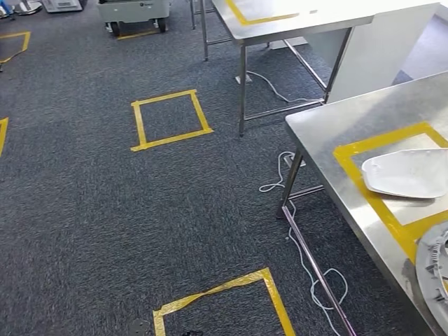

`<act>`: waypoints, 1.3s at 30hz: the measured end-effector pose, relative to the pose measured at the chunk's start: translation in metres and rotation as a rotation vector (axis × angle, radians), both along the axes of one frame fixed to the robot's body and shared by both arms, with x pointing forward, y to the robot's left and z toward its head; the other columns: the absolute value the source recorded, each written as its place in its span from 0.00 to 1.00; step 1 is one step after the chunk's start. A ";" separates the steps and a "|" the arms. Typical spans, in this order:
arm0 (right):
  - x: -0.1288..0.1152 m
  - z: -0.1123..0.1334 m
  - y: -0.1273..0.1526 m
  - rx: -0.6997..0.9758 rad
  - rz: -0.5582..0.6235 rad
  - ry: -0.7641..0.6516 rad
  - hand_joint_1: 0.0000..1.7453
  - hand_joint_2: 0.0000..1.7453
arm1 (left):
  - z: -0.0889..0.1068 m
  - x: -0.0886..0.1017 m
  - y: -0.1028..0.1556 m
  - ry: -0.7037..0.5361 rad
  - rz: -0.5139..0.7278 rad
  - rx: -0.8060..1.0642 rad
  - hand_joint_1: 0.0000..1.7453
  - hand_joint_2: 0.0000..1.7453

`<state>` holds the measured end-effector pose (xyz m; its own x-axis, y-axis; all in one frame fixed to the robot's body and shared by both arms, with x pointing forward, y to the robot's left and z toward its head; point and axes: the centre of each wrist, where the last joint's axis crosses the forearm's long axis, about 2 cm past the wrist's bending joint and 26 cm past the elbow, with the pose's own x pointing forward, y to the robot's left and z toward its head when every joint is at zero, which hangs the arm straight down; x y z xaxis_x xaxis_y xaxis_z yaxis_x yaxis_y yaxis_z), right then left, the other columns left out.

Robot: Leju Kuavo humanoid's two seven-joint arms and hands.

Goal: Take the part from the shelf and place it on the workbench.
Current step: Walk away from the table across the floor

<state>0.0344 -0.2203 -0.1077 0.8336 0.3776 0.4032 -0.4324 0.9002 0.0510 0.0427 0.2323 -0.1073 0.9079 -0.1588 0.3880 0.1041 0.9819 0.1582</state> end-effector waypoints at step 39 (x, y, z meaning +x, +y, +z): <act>-0.003 0.001 0.004 -0.238 0.043 -0.094 0.00 0.00 | 0.002 -0.003 -0.017 -0.010 0.031 0.070 0.00 0.00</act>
